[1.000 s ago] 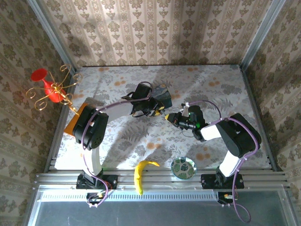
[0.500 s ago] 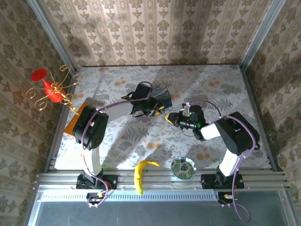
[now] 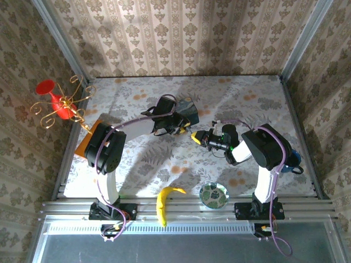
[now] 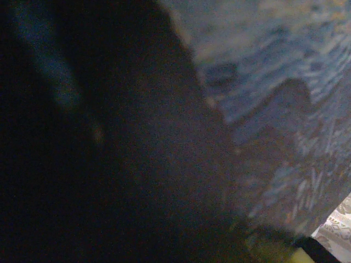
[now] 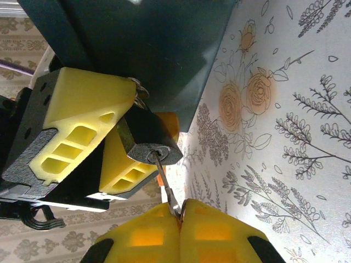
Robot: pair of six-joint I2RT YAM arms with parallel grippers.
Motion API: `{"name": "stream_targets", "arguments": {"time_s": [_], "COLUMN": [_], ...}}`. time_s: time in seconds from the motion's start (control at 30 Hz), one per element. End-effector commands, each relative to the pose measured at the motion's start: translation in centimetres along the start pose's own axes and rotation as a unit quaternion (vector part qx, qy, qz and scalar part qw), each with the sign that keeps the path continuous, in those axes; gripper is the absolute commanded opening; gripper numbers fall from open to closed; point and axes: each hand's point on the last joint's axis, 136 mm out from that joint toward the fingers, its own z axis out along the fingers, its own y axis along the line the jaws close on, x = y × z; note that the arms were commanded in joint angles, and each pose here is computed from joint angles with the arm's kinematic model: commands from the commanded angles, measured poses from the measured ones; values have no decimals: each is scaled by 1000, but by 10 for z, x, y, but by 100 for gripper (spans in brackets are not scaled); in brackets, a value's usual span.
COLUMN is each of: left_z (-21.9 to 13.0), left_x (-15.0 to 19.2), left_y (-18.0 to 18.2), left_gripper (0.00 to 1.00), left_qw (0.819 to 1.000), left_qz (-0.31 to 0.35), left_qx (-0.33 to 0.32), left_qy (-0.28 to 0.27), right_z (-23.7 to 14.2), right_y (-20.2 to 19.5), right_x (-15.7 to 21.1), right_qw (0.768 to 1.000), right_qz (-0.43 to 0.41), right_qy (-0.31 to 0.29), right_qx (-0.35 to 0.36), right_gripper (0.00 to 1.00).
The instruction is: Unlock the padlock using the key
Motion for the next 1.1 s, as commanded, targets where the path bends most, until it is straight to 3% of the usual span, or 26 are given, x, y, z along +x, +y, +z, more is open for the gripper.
{"name": "stream_targets", "arguments": {"time_s": [0.0, 0.63, 1.07], "left_z": [-6, -9, -9], "left_x": [40, 33, 32], "left_y": [-17, -7, -6], "left_gripper": [0, 0, 0], "left_qw": [996, 998, 998], "left_qz": [3, -3, -1], "left_qx": [29, 14, 11], "left_qy": [78, 59, 57], "right_z": [1, -25, -33], "right_y": [20, 0, 5], "right_x": [-6, 0, 2], "right_qw": [1000, 998, 998], "right_qz": [-3, -24, -27], "right_qy": [-8, -29, -32], "right_qx": [-30, 44, 45], "right_gripper": [0, 0, 0]}}
